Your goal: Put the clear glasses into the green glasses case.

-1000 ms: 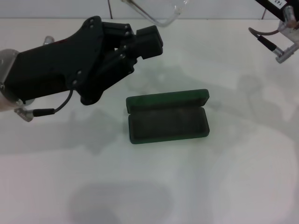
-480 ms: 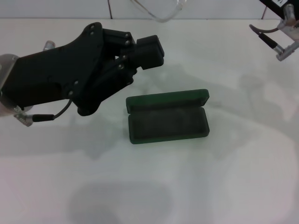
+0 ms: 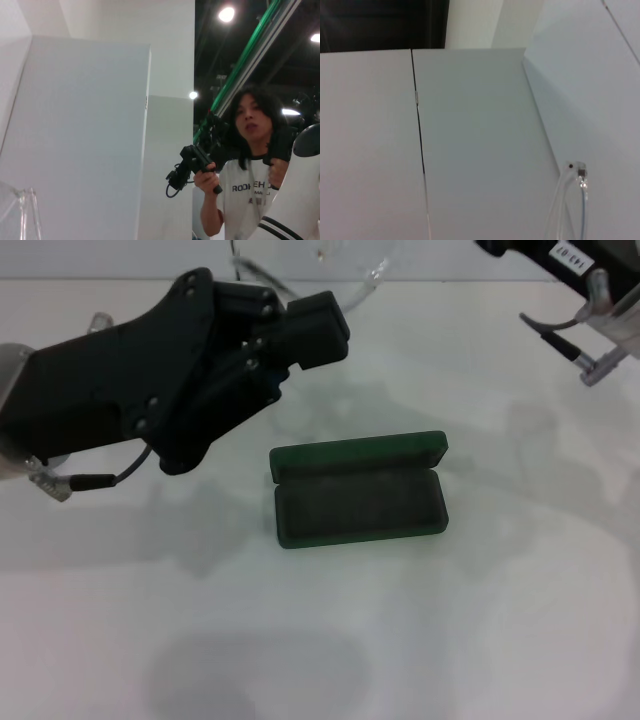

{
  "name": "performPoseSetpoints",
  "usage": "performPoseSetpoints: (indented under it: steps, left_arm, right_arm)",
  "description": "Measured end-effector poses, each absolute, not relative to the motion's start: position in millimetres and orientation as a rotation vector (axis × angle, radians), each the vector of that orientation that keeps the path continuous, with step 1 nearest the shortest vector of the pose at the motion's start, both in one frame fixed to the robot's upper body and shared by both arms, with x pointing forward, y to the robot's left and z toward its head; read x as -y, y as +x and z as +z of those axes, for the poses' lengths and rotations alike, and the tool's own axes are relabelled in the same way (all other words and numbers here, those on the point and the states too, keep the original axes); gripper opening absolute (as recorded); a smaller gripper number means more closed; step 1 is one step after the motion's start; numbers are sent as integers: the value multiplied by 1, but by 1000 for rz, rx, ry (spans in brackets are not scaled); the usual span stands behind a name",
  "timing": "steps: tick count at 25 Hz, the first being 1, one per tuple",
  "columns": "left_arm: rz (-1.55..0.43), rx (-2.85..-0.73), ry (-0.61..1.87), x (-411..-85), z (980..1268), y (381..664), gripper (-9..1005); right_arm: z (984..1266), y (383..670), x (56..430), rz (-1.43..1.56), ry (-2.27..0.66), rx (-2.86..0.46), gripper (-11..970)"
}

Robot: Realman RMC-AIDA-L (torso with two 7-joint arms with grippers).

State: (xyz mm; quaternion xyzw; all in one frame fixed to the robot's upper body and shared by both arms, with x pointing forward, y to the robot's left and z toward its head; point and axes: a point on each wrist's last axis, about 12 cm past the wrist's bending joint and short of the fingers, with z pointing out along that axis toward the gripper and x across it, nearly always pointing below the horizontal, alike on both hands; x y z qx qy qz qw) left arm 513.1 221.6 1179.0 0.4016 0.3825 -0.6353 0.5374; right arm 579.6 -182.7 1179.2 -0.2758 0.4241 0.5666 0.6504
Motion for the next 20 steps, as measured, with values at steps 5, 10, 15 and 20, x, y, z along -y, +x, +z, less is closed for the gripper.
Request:
performPoseSetpoints:
  steps: [5,10,15,20]
  left_arm:
    - [-1507,-901,947,-222,1180,513,51]
    - [-1501,-903,938,-225,1179,513,51]
    - [-1500,-903,938,-225,1179,513,51]
    - [-1500,-903,938,-225,1179,513,51]
  right_arm:
    - [1176,576,177,1306,-654,-978,113]
    - [1173,574,173,1322,-677,-989,114]
    - [1171,571,173,1330,-685,-991,114]
    - [1169,569,168,1352,-717,-1003,114]
